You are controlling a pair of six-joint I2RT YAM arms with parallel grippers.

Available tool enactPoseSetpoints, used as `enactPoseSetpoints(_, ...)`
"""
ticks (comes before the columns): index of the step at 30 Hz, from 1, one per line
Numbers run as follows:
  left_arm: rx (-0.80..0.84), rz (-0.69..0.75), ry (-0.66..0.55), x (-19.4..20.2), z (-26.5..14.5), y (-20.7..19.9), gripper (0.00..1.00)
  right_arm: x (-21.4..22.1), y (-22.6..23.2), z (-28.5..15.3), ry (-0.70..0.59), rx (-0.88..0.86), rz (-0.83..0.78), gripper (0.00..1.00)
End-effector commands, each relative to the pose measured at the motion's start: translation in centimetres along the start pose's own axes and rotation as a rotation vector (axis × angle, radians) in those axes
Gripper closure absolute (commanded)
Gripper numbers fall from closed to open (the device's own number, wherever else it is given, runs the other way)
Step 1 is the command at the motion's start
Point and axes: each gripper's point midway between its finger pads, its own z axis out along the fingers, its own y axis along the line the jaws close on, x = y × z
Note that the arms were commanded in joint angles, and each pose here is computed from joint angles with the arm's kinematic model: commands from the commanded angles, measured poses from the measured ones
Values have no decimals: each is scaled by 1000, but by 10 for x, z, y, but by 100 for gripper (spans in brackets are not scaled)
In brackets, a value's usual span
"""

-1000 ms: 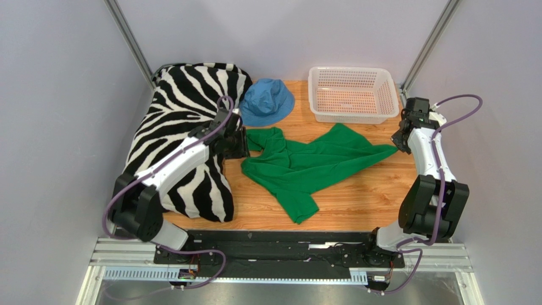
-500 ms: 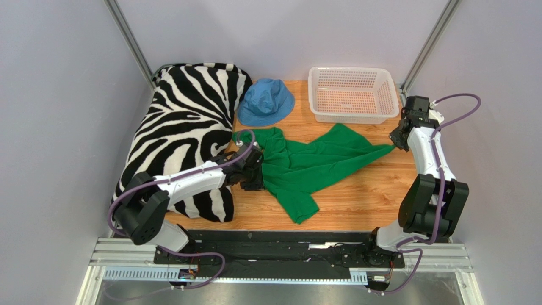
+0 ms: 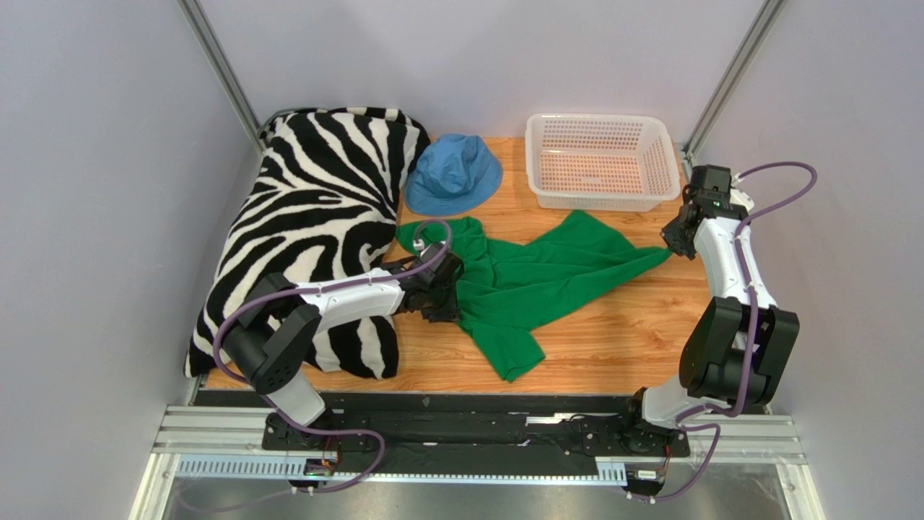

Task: Roll the t-shirts
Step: Flatten out the T-shirt at the center of the board.

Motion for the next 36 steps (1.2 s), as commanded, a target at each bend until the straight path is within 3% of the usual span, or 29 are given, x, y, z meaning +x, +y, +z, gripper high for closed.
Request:
enactPoseSetpoints(1, 31, -3, -49, -11, -2, -18, 68, -20, 10, -18, -67, -59, 12, 100)
enactPoseSetpoints(10, 12, 17, -35, 1, 5, -20, 57, -22, 11, -18, -67, -58, 5, 100)
enactPoseSetpoints(15, -32, 30, -52, 0, 10, -15, 58, -25, 14, -19, -71, -71, 10, 100)
enactPoseSetpoints(18, -70, 37, -80, -4, 9, -8, 75, -27, 16, -21, -73, -76, 11, 100)
enactPoseSetpoints(19, -77, 48, -90, -6, 6, -7, 87, -27, 17, -21, -75, -79, 9, 100)
enactPoseSetpoints(21, -108, 63, -116, -12, -4, -1, 100, -30, 17, -24, -81, -80, 9, 100)
enactPoseSetpoints(29, -206, 143, -221, -18, -79, 50, 100, -33, 17, -46, -97, -112, -9, 100)
enactPoseSetpoints(32, -186, 163, -166, -10, -82, 60, 100, -35, 14, -47, -116, -112, -4, 100)
enactPoseSetpoints(35, -167, 181, -129, -5, -79, 59, 82, -47, 10, -36, -145, -63, -3, 100)
enactPoseSetpoints(36, -158, 181, -112, 0, -78, 58, 72, -50, 8, -31, -141, -51, 5, 100)
